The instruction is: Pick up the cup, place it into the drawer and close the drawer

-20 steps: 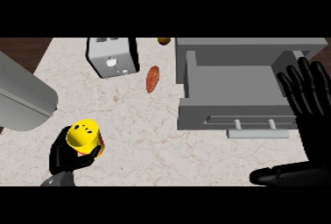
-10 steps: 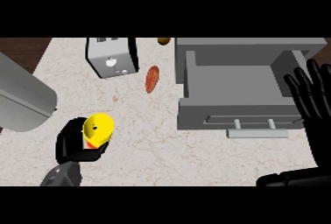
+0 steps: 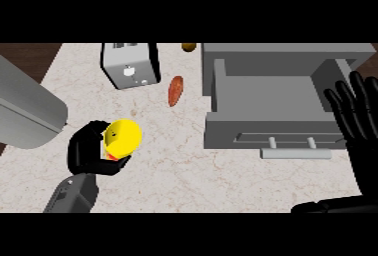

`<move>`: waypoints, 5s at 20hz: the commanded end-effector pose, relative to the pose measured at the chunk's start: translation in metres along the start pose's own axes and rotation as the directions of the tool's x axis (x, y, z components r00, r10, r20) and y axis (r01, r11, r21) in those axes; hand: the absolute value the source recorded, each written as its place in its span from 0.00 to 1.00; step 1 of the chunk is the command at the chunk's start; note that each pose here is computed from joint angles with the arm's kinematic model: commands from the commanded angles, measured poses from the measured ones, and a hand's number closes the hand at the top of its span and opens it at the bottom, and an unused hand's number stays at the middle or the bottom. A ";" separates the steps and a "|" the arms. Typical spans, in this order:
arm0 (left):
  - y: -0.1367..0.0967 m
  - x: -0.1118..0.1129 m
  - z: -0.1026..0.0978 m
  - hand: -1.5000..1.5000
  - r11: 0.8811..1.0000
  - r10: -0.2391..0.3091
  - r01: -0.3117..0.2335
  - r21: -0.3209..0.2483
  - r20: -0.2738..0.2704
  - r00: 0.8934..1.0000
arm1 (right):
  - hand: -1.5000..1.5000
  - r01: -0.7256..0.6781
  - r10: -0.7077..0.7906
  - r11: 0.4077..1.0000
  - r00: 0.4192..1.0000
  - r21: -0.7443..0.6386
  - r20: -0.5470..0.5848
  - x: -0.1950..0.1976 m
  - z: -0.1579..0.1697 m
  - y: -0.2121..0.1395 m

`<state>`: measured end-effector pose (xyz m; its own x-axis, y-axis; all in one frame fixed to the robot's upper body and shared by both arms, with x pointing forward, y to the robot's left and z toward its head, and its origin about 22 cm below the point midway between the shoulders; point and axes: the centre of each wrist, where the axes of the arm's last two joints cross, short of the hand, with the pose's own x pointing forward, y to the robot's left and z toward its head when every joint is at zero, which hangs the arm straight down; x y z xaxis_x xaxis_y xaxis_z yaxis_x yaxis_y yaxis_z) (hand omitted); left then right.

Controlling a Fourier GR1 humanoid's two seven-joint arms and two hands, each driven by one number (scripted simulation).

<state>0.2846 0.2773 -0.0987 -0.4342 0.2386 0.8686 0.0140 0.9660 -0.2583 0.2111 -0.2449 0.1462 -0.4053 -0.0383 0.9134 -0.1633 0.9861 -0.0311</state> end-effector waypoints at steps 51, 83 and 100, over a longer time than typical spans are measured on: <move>-0.306 0.108 -0.216 1.00 0.955 -0.153 0.136 -0.263 -0.045 0.987 | 0.00 -0.013 0.013 1.000 1.000 0.027 0.023 -0.025 -0.021 -0.001; -0.320 0.078 -0.196 0.00 0.903 -0.311 0.274 -0.332 -0.062 0.948 | 0.00 0.105 -0.111 0.991 0.992 0.084 0.067 -0.022 -0.023 0.006; -0.269 0.106 -0.207 0.00 0.975 -0.024 0.002 -0.223 -0.098 0.995 | 1.00 -0.127 0.128 0.960 0.992 0.249 0.011 0.013 0.001 -0.019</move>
<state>0.4189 0.0318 0.1504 -0.3595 0.2024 0.9109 0.2401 0.9634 -0.1193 0.2149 -0.2593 0.1480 -0.4220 -0.0325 0.9060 -0.3262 0.9379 -0.1182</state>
